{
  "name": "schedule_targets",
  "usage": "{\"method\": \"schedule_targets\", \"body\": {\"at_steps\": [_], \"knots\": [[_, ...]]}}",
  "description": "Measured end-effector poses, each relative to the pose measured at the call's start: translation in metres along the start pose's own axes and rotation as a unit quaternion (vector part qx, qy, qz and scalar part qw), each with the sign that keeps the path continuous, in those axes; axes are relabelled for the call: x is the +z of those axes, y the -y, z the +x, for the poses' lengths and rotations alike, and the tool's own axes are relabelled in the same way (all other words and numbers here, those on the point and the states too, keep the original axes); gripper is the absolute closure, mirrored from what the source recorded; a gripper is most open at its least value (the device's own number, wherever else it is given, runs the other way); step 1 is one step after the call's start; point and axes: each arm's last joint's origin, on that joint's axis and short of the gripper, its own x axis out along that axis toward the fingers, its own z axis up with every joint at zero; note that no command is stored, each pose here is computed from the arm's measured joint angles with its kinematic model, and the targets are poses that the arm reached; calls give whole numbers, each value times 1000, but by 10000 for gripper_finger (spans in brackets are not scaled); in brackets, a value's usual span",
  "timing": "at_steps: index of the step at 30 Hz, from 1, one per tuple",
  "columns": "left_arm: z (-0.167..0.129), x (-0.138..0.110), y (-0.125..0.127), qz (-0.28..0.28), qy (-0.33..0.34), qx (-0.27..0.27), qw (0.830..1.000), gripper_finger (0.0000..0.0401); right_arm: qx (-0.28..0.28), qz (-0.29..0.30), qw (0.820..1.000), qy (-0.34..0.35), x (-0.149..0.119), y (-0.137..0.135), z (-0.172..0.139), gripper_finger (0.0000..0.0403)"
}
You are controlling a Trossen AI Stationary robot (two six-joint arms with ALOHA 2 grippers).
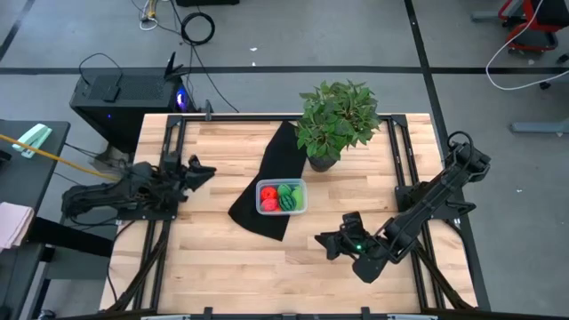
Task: Pick and placing Produce into tupperware
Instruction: Return to Home Position
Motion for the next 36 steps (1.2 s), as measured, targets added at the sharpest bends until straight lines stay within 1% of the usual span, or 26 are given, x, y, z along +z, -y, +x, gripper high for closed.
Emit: {"method": "schedule_targets", "body": {"at_steps": [2, 8, 9, 11, 12, 15, 16, 21, 25, 28, 32, 34, 36], "knots": [[0, -7, -4, -12, -7, -3, 1000, 291, -2, 1, 1000, -1, 1, 0, 2, 234], [0, -9, -1, -12, -18, -16, 1000, 292, 0, -11, 1000, 6, 7, -3, 8, 238], [0, -10, -1, -12, -21, -17, 1000, 292, 2, -23, 1000, 6, 8, -4, 9, 245], [0, -11, 0, -13, -27, -18, 999, 292, 2, -54, 999, -4, 10, -6, 13, 272], [0, -11, 0, -14, -27, -19, 999, 291, 0, -67, 998, -12, 12, -6, 14, 293], [0, -11, 0, -17, -28, -21, 999, 292, -10, -114, 993, -31, 17, -6, 21, 373], [0, -11, 0, -17, -28, -21, 999, 293, -12, -132, 990, -36, 19, -6, 23, 387], [0, -11, 0, -9, -25, -15, 1000, 299, -9, -229, 971, -65, 34, -9, 33, 398], [0, -10, -1, -8, -15, -1, 1000, 303, 4, -282, 957, -63, 52, -8, 37, 400], [0, -10, -2, -8, -7, 12, 1000, 306, 43, -269, 961, -38, 70, 9, 31, 400], [0, -10, -3, -10, -2, 25, 1000, 307, 126, -206, 970, 1, 96, 45, 4, 401], [0, -10, -3, -10, -1, 30, 999, 307, 162, -183, 969, 22, 107, 61, -12, 402], [0, -10, -4, -10, 0, 34, 999, 308, 190, -172, 965, 45, 118, 72, -26, 402]]}}
